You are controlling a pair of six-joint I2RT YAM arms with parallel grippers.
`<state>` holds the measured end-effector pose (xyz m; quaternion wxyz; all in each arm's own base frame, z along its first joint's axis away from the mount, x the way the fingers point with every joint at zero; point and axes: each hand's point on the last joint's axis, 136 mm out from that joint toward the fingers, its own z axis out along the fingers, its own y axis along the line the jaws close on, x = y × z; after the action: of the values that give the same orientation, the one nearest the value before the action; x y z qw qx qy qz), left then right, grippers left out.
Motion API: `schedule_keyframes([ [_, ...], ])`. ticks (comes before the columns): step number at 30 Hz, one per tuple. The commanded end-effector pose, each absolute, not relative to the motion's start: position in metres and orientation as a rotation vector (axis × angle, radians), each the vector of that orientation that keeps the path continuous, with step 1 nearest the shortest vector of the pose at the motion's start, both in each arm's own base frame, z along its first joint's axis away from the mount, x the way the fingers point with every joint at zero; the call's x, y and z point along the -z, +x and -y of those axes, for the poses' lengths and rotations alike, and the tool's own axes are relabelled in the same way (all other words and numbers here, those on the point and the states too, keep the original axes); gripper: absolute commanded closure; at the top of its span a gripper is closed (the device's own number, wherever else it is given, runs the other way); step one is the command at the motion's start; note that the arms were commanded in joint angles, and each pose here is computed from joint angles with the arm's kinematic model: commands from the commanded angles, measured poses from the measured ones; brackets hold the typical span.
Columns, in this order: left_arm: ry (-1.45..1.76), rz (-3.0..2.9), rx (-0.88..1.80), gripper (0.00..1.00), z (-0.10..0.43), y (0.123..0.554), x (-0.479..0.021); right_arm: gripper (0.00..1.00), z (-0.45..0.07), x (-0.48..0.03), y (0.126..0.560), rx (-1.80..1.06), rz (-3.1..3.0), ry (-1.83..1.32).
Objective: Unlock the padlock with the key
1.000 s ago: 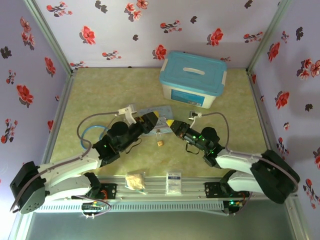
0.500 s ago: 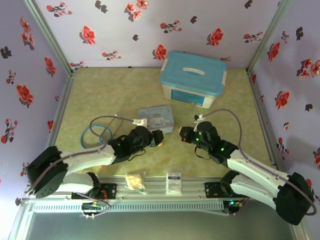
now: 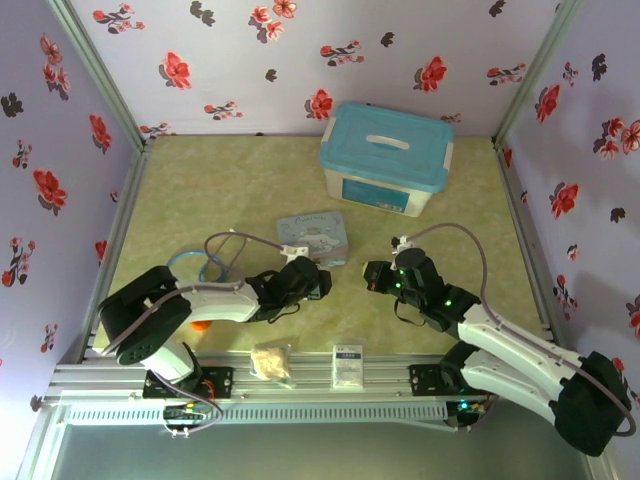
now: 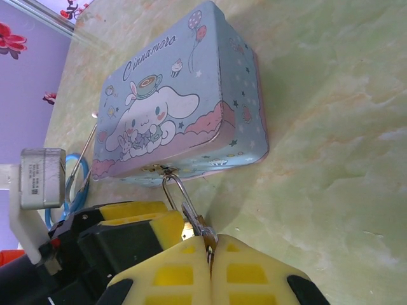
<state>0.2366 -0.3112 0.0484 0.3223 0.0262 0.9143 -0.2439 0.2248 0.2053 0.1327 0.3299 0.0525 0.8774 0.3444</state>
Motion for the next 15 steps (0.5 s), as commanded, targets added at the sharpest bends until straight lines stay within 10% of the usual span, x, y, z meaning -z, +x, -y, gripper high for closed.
schedule_keyframes([
  [1,0.065,-2.38,0.641,0.47,0.319,0.239,-0.047,1.0,-0.207,-0.126,0.223,-0.899,-2.305,0.121],
  [15,0.033,-2.41,0.672,0.71,0.327,0.226,-0.021,1.0,-0.22,-0.115,0.219,-0.948,-2.318,0.127],
])
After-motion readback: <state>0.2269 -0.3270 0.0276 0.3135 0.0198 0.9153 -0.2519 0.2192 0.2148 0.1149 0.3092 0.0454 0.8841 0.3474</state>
